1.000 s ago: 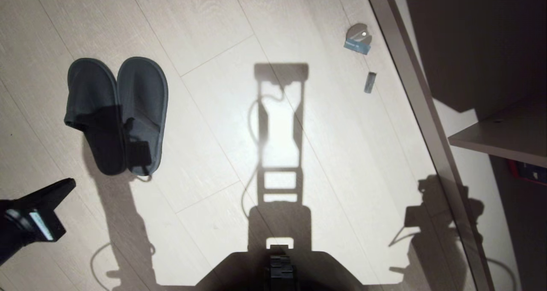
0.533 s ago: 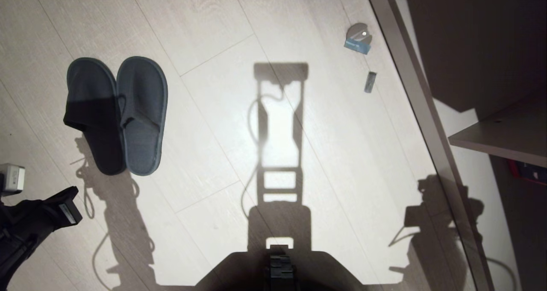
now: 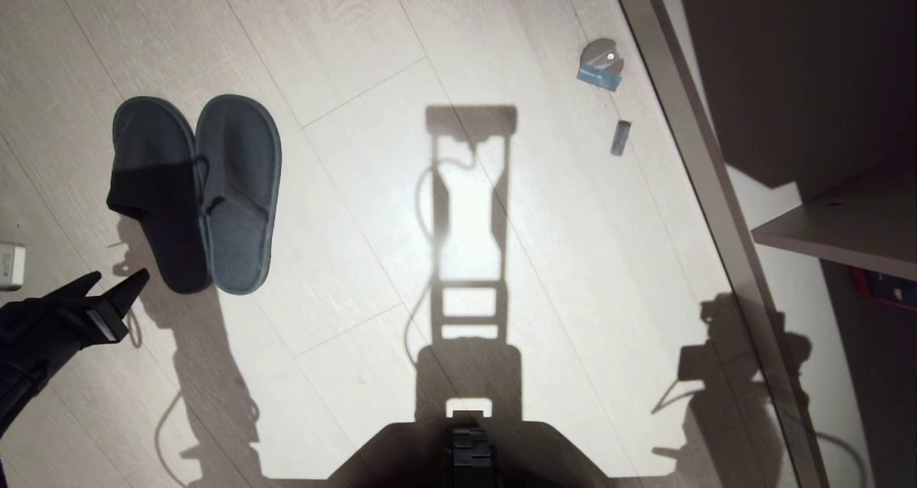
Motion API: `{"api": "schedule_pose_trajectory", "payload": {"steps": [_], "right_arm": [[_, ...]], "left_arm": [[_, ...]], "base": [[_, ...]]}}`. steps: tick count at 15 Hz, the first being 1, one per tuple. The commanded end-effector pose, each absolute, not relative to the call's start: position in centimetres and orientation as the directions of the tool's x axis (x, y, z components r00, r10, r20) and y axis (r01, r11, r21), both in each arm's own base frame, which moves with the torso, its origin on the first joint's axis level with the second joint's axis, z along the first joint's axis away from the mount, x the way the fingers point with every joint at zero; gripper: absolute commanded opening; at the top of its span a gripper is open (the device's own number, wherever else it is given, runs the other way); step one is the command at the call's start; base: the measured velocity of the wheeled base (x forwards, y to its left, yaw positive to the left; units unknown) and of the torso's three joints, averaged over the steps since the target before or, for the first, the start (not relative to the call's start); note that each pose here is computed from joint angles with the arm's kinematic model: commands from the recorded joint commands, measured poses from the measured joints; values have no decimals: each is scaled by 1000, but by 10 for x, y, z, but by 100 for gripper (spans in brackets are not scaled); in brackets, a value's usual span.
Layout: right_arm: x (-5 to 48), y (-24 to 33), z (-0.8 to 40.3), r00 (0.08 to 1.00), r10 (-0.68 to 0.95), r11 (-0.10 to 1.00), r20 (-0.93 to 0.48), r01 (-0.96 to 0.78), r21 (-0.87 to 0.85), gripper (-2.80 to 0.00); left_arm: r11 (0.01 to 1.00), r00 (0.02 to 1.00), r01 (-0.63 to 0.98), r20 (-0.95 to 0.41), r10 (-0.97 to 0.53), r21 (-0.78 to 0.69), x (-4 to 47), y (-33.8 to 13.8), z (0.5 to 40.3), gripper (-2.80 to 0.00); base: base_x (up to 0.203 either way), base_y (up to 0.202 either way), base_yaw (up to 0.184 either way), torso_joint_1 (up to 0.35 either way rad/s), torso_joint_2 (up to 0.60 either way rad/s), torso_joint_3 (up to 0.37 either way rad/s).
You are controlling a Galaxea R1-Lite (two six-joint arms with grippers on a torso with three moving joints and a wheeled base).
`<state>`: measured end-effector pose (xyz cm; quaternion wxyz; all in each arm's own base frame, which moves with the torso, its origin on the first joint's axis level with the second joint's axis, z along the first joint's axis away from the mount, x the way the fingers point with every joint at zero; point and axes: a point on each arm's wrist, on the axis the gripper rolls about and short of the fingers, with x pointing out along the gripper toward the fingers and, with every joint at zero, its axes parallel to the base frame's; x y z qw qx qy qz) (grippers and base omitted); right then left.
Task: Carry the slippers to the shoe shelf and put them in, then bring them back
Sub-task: Pick up the slippers on the floor
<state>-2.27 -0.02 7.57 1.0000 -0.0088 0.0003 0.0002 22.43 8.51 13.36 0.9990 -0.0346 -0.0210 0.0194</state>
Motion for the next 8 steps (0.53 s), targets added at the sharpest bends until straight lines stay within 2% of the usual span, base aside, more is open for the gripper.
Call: {"api": "schedule_pose_trajectory", "payload": {"steps": [1,4,8], "right_arm": [[-23,0,76,1000,0,1000,0,0,-18,-280],[-23,0,76,1000,2,1000,0,-2,-18,-280],[-23,0,76,1000,1,1000,1,-1,-20,-280]], "left_arm": [[998,999,15,34,-13,-63,233,85,130,0],[997,995,80,56,-79,-14,251,76,132,0],[994,994,86,57,-90,71,271,80,127,0]], "base": [[0,0,0,0,0,0],[0,0,0,0,0,0],[0,0,0,0,0,0]]}}
